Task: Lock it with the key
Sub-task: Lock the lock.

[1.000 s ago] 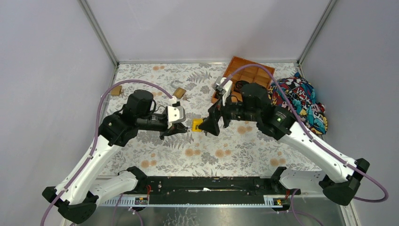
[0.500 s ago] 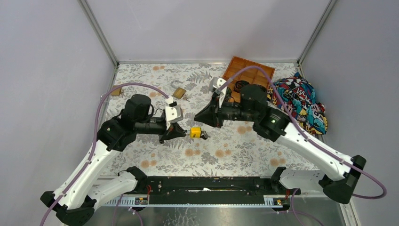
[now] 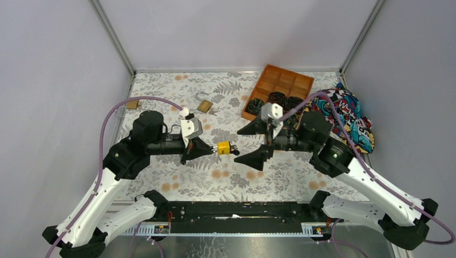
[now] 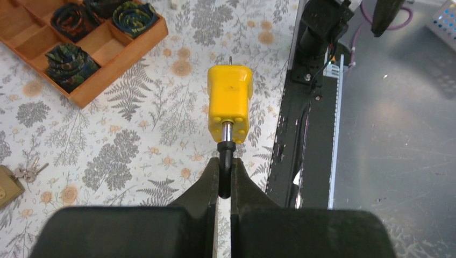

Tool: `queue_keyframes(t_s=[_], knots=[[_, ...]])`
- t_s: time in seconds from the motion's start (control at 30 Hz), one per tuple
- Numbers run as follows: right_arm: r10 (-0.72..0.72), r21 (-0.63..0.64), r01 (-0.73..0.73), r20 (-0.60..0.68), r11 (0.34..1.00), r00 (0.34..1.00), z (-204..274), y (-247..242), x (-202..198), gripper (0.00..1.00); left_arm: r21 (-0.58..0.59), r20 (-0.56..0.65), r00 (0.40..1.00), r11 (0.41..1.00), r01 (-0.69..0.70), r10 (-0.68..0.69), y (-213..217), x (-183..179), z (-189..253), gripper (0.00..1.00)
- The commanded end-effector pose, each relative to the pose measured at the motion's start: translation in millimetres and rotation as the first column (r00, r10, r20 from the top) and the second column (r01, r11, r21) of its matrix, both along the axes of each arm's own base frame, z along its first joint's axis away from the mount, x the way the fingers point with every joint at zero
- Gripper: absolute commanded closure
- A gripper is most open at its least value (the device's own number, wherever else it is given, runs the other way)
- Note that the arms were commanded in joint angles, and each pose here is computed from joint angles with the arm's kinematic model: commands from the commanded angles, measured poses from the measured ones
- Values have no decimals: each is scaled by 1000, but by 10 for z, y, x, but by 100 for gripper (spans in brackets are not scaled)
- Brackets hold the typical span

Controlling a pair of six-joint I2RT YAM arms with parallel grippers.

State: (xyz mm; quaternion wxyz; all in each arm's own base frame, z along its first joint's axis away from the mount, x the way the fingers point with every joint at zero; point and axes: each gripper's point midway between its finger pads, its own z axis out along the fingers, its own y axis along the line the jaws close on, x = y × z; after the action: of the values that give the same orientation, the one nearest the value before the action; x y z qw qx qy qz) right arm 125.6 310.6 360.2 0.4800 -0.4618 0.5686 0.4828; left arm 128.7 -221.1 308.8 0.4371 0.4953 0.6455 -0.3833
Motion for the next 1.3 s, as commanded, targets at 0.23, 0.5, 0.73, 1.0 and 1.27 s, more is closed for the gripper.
queue_keyframes(t_s=[0.23,0.5,0.73,1.0,1.27], knots=[[117,107,-111,-59,988,991,-81,374,34,5,-140,95,995,989,45,-31,-83,-49,416,100],[139,169,-124,-84,978,987,-76,412,10,41,-137,96,994,989,56,-43,-91,-58,394,100],[93,150,-79,-91,986,992,-147,354,43,40,-139,97,994,988,67,-53,-97,-72,406,100],[96,139,-80,-116,987,989,-190,361,36,46,-153,92,994,986,73,-60,-114,-80,444,100],[109,165,-88,-128,982,986,-157,383,27,65,-163,79,994,983,82,-70,-128,-100,463,100]])
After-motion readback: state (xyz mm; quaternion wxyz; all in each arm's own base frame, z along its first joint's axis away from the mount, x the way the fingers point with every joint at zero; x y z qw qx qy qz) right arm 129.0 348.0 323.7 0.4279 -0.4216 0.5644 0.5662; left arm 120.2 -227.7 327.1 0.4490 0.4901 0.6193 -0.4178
